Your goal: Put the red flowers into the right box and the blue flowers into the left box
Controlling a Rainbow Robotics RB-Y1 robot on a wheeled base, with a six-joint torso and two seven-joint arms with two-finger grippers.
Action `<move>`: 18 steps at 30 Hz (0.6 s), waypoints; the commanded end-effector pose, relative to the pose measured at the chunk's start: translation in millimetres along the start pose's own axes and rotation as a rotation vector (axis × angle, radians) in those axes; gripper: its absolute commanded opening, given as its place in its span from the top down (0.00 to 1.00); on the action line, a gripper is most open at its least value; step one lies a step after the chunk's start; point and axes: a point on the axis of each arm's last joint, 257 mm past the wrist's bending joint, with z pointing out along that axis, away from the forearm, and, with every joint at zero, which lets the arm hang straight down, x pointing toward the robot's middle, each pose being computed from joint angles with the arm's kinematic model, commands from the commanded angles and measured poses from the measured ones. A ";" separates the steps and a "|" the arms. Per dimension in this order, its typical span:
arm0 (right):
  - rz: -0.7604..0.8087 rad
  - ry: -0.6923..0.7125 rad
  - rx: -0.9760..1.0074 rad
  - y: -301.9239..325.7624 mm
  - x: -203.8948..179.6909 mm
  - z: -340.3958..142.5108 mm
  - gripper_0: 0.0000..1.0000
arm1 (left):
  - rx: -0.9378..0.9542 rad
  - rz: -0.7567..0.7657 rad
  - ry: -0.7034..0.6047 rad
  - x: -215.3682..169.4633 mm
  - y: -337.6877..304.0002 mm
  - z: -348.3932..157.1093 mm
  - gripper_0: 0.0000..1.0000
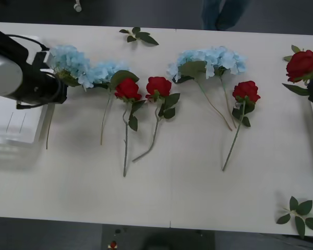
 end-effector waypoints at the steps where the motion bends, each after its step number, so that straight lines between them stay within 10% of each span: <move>1: -0.078 -0.023 0.038 -18.3 -9.1 -18.5 1.00 | 0.004 0.088 -0.030 -19.2 22.2 -53.9 1.00; 18: -0.148 -0.082 0.120 -153.5 -62.0 26.2 1.00 | -0.128 0.205 -0.202 -64.4 100.7 -183.2 1.00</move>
